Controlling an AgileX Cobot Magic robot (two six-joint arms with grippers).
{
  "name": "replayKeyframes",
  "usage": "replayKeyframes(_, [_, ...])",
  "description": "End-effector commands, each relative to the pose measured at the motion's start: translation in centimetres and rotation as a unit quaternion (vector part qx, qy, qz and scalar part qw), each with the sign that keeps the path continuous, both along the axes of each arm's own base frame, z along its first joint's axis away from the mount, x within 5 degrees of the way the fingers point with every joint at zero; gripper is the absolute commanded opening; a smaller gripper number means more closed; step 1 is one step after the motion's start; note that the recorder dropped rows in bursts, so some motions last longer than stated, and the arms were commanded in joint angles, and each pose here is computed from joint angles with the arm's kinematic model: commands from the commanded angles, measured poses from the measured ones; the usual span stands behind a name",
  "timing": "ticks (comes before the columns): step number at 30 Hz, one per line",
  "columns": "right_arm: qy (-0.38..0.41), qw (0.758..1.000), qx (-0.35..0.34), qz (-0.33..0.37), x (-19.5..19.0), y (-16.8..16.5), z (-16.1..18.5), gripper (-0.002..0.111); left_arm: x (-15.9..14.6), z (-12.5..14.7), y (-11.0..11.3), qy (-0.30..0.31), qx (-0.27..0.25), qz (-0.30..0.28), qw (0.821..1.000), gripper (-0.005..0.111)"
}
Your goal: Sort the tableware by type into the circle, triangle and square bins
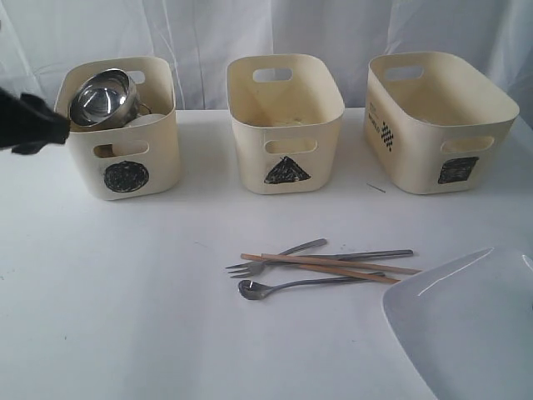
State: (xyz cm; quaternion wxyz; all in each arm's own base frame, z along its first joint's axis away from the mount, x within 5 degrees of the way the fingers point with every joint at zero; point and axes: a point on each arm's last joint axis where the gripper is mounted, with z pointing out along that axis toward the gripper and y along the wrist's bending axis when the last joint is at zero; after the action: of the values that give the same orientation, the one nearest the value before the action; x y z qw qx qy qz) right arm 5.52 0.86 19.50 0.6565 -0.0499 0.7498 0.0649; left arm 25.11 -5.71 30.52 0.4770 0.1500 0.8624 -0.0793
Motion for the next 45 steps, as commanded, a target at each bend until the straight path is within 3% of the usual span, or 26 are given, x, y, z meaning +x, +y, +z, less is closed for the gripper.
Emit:
replayKeyframes(1, [0.001,1.0,0.0,-0.006,0.0,-0.1,-0.2,0.0,-6.3,-1.3,0.9,-0.016,-0.022,0.005,1.0,0.057])
replayKeyframes(8, [0.001,1.0,0.0,-0.006,0.0,-0.1,-0.2,0.0,-13.9,-3.7,2.3,-0.08,-0.047,0.01,0.996,0.057])
replayKeyframes(11, [0.001,1.0,0.0,-0.006,0.0,-0.1,-0.2,0.0,-16.1,-4.7,2.7,-0.113,-0.053,0.009,0.992,0.05])
replayKeyframes(19, [0.001,1.0,0.0,-0.006,0.0,-0.1,-0.2,0.0,-19.7,-6.6,3.2,-0.173,-0.066,-0.007,0.983,0.0])
replayKeyframes(26, [0.002,1.0,0.0,-0.006,0.0,-0.1,-0.2,0.0,-21.3,-6.6,3.2,-0.203,-0.08,-0.022,0.976,0.0])
replayKeyframes(34, [0.0,1.0,0.0,-0.006,0.0,-0.1,-0.2,0.0,-22.4,-9.2,2.1,-0.064,-0.07,-0.09,0.991,0.0])
replayKeyframes(40, [0.0,1.0,0.0,-0.006,0.0,-0.1,-0.2,0.0,-21.9,-11.6,2.2,-0.043,-0.068,-0.078,0.994,0.0])
replayKeyframes(45, [0.0,1.0,0.0,-0.006,0.0,-0.1,-0.2,0.0,-21.0,-13.5,2.6,-0.059,-0.063,-0.047,0.995,0.0])
